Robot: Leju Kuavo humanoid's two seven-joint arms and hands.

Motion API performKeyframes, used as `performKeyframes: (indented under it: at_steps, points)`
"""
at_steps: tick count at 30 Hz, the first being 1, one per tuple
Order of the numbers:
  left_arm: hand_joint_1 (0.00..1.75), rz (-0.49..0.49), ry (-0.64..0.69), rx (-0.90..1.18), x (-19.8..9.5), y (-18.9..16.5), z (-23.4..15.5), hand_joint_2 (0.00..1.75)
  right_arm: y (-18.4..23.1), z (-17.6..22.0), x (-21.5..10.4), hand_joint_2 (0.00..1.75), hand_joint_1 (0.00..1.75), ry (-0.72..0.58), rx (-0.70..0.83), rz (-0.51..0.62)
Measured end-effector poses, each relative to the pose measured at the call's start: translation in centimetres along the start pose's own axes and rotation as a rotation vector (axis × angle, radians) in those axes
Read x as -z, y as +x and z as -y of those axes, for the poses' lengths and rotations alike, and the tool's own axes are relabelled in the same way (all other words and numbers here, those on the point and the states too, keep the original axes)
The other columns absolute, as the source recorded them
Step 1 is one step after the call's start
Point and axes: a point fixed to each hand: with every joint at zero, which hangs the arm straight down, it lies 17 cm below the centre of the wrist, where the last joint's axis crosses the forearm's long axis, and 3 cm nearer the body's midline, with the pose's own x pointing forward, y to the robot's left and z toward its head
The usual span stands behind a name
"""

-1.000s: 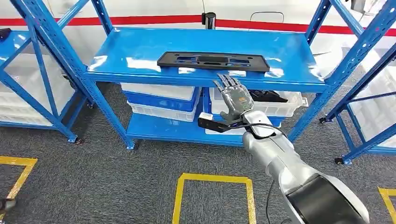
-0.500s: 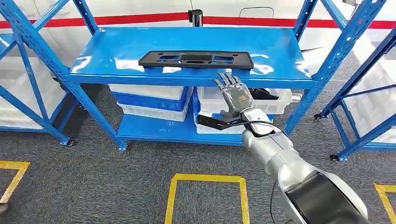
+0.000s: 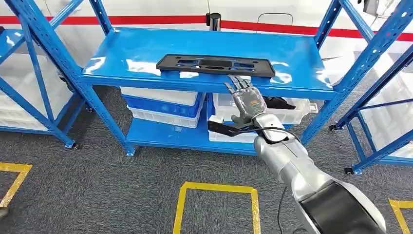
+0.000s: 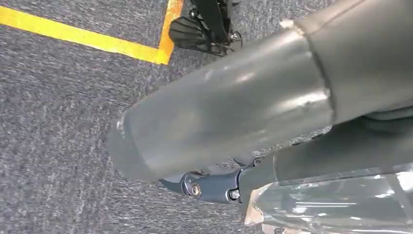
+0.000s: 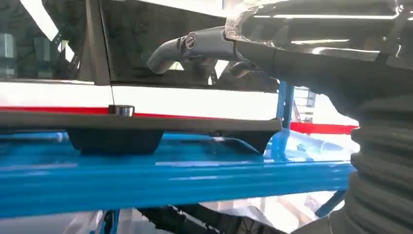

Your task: Take the parts from the cabinet and place them on the table.

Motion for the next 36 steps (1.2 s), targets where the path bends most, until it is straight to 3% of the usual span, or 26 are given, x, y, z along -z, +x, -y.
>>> performKeyframes:
  at_steps: [36]
  points:
    - [0.00,-0.001,0.000,-0.006,-0.1,0.0,0.3,0.00,2.6,1.5,1.1,1.75,0.00,-0.025,-0.007,0.048]
